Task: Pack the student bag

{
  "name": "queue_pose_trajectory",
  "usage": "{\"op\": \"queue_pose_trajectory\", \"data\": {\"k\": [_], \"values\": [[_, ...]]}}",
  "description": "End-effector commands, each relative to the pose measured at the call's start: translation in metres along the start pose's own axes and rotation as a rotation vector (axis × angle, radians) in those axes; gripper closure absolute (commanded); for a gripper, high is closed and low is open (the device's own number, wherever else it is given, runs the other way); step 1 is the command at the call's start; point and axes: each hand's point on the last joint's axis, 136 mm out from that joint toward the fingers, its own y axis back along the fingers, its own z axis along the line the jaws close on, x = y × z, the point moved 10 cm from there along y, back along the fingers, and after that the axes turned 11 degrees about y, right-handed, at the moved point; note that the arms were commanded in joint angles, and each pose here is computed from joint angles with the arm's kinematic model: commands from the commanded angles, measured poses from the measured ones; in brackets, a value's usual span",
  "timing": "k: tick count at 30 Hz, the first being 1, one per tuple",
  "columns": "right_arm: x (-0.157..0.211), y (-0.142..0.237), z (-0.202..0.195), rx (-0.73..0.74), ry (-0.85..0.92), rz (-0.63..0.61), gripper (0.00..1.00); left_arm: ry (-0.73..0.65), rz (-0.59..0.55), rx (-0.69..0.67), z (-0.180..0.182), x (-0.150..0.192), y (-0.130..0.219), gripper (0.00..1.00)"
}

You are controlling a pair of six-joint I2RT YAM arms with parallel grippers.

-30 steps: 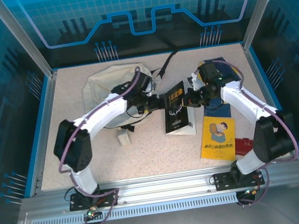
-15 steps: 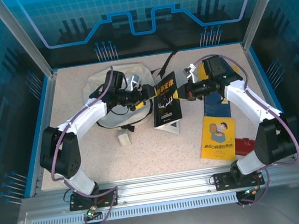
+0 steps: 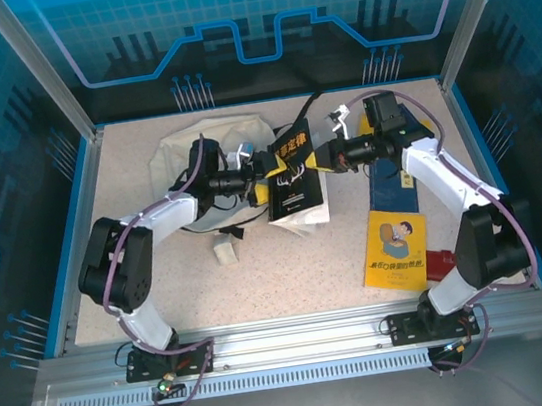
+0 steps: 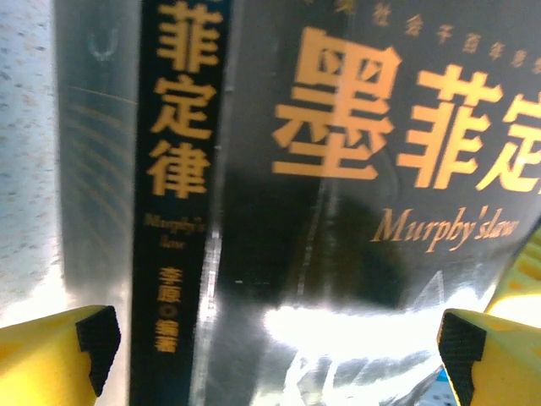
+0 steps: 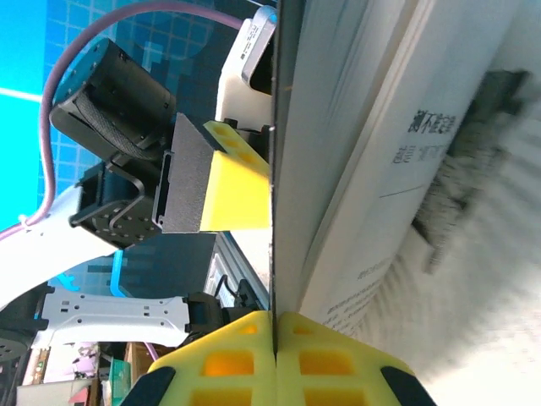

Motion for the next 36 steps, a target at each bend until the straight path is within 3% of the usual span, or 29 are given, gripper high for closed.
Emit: {"op": "queue_pose_trajectory", "data": {"k": [1,8,19,21,23,28,36], "values": [[-0.003,0.000,-0.006,-0.055,0.002,-0.008,0.97,-0.011,0.063,0.153,-0.012,-0.002,-0.001,0.06],[-0.001,-0.003,-0.019,-0.015,-0.038,0.003,0.97,-0.022,0.035,0.124,-0.009,-0.005,-0.002,0.46],[0.003,0.001,-0.038,0.065,-0.094,-0.015,0.87,-0.038,0.001,0.099,-0.014,-0.007,0.007,0.80],[0.003,-0.001,-0.042,0.085,-0.110,-0.013,0.87,-0.033,-0.006,0.078,-0.012,-0.008,0.007,0.76],[0.006,-0.005,-0.047,0.094,-0.125,-0.002,0.86,-0.029,-0.023,0.029,-0.006,-0.008,0.007,0.60],[0.012,-0.015,-0.068,0.136,-0.185,0.024,0.84,-0.032,-0.119,-0.168,0.010,-0.010,0.011,0.41],[0.014,-0.052,-0.101,0.188,-0.232,0.093,0.79,-0.131,-0.273,-0.449,-0.002,-0.003,0.036,0.28]]}}
